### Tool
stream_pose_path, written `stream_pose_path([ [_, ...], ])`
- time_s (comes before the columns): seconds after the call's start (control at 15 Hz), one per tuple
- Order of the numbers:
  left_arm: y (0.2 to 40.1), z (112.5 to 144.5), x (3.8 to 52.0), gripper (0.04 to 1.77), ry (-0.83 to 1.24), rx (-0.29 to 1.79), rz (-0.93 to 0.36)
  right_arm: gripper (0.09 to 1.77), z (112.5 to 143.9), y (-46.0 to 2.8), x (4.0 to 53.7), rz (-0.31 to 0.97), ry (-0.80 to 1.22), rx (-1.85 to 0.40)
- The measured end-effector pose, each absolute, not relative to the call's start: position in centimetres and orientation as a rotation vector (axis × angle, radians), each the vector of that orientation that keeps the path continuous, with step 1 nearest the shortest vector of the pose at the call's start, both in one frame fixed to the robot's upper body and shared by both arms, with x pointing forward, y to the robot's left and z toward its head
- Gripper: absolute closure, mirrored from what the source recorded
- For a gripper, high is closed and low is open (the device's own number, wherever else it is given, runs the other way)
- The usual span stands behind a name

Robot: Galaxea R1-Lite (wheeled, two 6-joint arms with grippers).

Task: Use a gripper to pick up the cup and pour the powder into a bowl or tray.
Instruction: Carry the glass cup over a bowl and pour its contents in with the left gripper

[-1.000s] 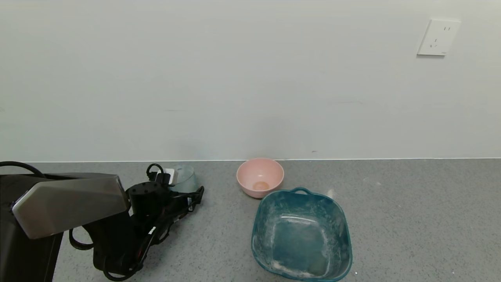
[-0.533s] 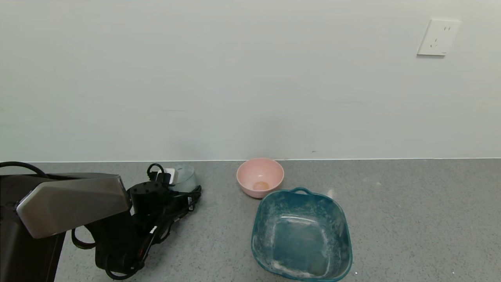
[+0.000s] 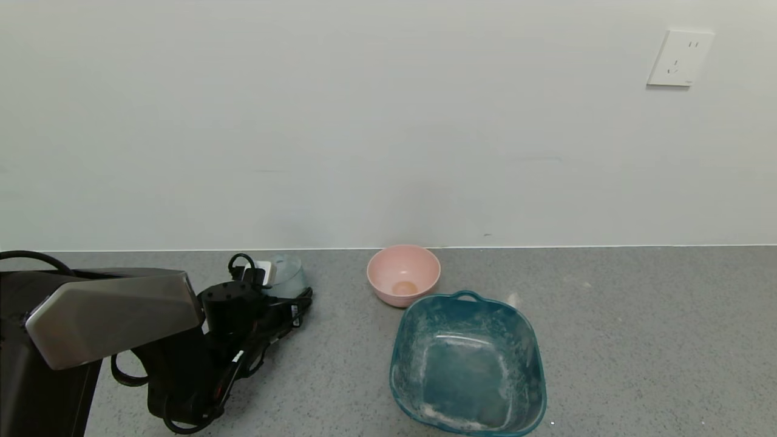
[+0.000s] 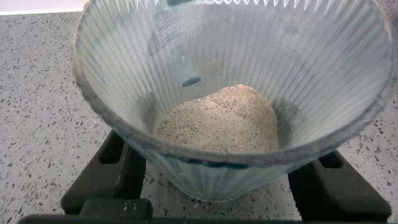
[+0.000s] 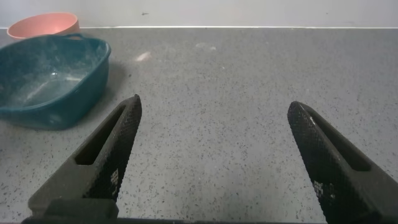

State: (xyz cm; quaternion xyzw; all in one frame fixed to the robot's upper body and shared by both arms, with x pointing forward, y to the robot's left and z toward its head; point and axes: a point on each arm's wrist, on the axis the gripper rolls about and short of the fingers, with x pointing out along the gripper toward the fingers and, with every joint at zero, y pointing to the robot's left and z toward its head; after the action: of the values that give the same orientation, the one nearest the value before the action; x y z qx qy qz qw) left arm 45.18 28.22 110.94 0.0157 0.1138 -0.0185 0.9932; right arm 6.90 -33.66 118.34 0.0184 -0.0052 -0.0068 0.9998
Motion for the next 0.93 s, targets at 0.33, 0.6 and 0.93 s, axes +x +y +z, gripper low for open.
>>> stream_pose_path([
  [0.33, 28.2, 111.1, 45.0, 0.52, 0.248, 0.035, -0.037, 0.15, 118.3, -33.7, 6.9, -0.014, -0.010, 0.037],
  [0.6, 28.2, 112.8, 44.7, 0.52, 0.277, 0.040, -0.040, 0.15, 118.3, -33.7, 6.9, -0.014, -0.010, 0.037],
  [0.93, 26.8, 117.8, 43.6, 0.52, 0.297, 0.063, -0.075, 0.15, 118.3, -33.7, 6.9, -0.014, -0.010, 0.037],
])
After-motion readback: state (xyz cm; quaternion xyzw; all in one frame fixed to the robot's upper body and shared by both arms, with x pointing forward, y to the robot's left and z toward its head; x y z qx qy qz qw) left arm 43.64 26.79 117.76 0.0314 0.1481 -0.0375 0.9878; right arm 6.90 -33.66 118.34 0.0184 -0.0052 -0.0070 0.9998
